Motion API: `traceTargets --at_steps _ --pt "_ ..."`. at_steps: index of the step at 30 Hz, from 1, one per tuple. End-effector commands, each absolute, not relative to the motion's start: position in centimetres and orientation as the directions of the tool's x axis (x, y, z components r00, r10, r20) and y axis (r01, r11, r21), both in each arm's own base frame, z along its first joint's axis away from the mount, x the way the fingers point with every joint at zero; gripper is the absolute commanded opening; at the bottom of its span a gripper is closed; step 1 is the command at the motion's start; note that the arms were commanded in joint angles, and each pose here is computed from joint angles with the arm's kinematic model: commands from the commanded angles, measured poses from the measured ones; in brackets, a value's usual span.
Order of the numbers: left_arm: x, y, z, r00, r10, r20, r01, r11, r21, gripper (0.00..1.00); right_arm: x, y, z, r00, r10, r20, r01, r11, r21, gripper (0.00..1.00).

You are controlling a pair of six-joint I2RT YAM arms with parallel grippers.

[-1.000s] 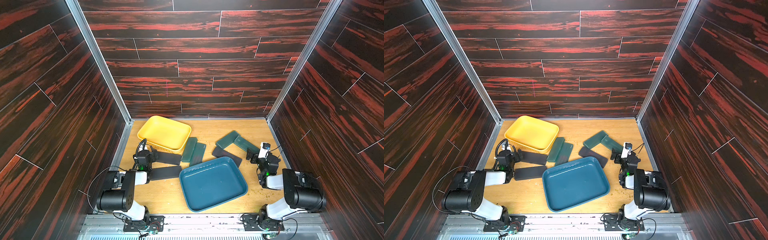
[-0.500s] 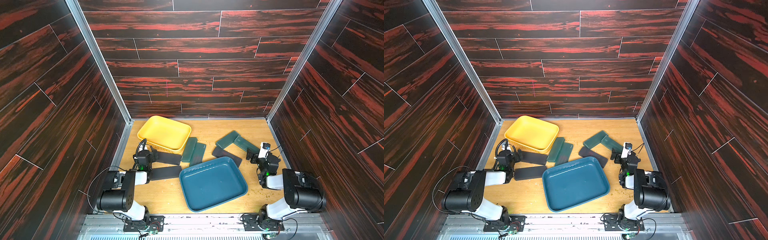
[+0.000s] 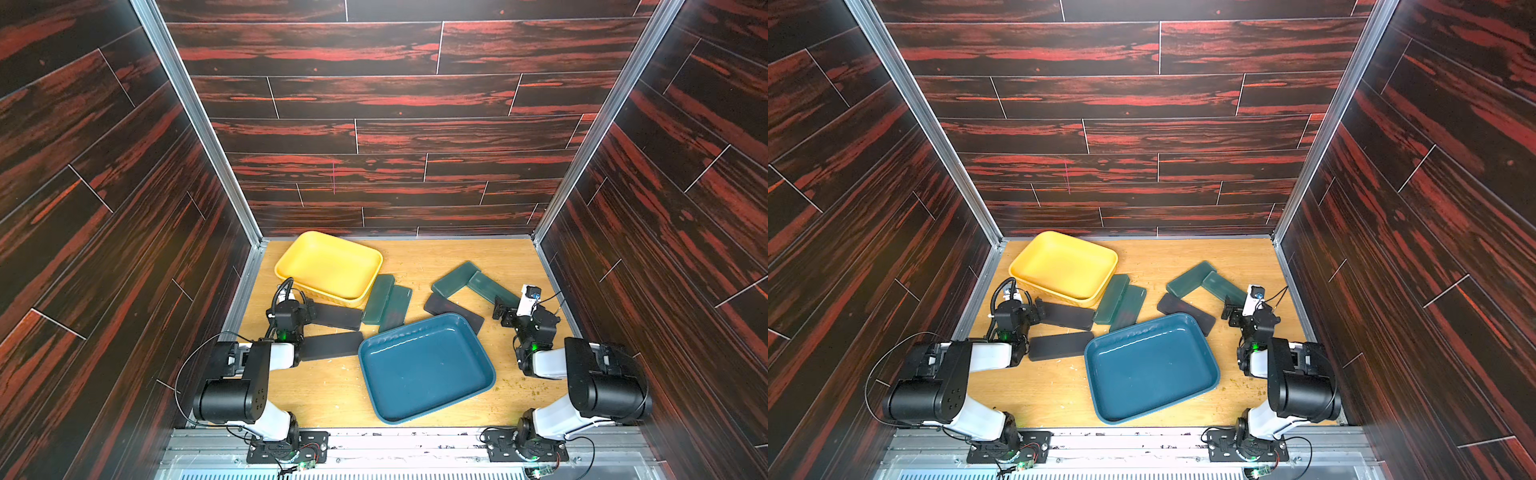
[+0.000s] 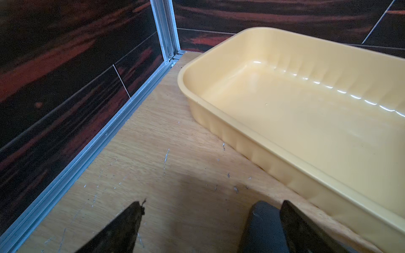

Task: Place the pencil cases by color into the storage box
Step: Move the storage box to the center of the board.

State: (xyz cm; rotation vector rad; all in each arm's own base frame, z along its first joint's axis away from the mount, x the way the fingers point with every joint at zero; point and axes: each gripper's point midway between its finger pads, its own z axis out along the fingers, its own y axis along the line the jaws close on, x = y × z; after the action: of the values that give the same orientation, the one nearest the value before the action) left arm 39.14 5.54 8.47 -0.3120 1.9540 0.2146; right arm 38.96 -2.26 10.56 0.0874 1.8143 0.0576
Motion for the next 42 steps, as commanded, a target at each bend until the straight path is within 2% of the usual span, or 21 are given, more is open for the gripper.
traceTargets --at_steps 1,10,23,33,42 --pt "39.5 6.2 10.2 -0.33 -0.136 -0.934 -0.359 0.933 -0.009 0.98 39.8 -2.8 12.4 -0.229 0.105 -0.968 0.064 0.994 0.092 0.99" --pt "40.2 6.2 12.6 -0.432 -0.14 -0.891 -0.353 0.935 0.025 0.97 40.9 -3.4 12.2 -0.358 0.159 -0.92 0.124 0.985 0.121 0.97" --pt "39.2 5.7 15.7 -0.599 -0.307 -0.74 -0.428 0.903 -0.029 0.94 42.9 -2.7 14.3 -0.547 0.313 -0.776 0.2 0.949 0.242 0.97" --pt "37.0 4.4 17.7 -0.692 -0.343 -0.635 -0.408 0.912 -0.048 0.94 43.5 0.1 16.7 -0.641 0.33 -0.692 0.154 0.94 0.306 0.97" --pt "34.9 2.0 16.1 -0.763 -0.414 -0.497 -0.395 0.907 -0.148 0.94 43.5 3.8 17.4 -0.712 0.22 -0.667 0.035 0.96 0.279 0.97"
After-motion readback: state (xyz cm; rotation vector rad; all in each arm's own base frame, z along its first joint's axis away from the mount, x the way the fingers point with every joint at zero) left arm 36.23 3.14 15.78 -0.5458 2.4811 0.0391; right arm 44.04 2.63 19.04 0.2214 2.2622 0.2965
